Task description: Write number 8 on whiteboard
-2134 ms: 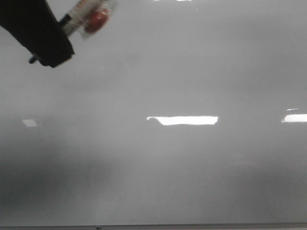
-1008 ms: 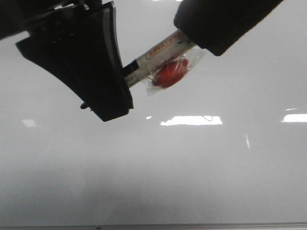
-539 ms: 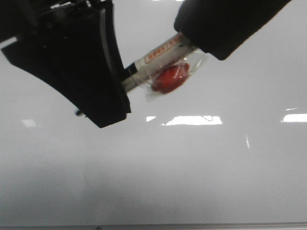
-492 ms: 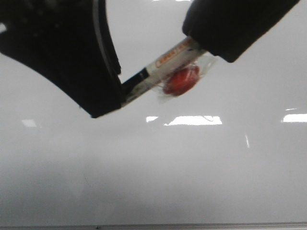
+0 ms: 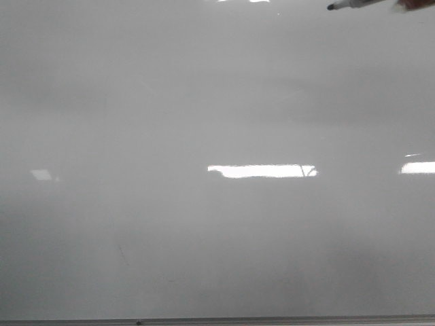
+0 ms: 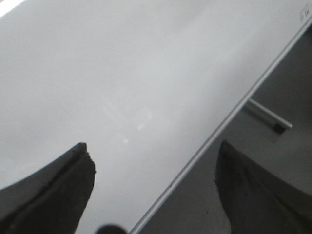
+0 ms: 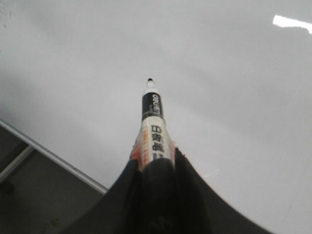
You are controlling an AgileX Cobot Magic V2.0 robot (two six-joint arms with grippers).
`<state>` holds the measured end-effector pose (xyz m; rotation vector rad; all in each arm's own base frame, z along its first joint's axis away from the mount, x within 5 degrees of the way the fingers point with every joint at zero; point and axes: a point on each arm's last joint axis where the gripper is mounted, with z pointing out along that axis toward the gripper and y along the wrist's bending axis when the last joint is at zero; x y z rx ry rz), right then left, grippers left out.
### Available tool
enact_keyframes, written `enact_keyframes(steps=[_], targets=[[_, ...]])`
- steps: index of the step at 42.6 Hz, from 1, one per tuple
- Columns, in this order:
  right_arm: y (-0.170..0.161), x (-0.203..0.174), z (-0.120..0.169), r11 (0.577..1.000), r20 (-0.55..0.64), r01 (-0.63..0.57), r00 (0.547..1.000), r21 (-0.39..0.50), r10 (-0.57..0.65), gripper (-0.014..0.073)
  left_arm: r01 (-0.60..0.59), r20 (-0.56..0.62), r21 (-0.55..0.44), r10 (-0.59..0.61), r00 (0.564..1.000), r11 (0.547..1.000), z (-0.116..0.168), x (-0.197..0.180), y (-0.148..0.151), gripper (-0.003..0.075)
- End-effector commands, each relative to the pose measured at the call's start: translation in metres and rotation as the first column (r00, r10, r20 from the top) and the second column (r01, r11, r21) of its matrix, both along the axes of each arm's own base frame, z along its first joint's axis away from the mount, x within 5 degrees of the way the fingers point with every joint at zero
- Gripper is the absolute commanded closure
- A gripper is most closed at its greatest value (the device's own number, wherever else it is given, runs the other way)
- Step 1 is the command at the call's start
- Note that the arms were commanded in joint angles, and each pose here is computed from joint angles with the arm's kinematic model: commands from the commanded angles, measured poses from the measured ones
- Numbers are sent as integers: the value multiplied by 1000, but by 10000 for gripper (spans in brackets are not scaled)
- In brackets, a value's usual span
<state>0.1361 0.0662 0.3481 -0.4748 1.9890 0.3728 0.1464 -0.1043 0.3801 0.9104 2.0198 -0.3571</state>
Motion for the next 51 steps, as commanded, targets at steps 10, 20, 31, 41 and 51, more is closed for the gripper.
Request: enact_keyframes(steps=[10,20,31,41,51], targets=[[8,34,13,998,123,50,991,47,-55,663,-31,47,-88,35,998,996,9,10,-5,209],[20,73,16,999,99,42,994,-28,-39,663,-29,25,-78,31,999,997,6,13,-7,209],[32,109,11,996,92,49,995,-69,-43,663,-29,23,-77,31,999,997,5,13,-8,209],[39,130,2,996,91,62,994,-71,-55,663,-29,23,-77,31,999,997,5,13,-8,209],[58,144,-23,986,-49,-25,999,-163,17,663,-30,25,-78,32,999,997,5,13,-8,209]])
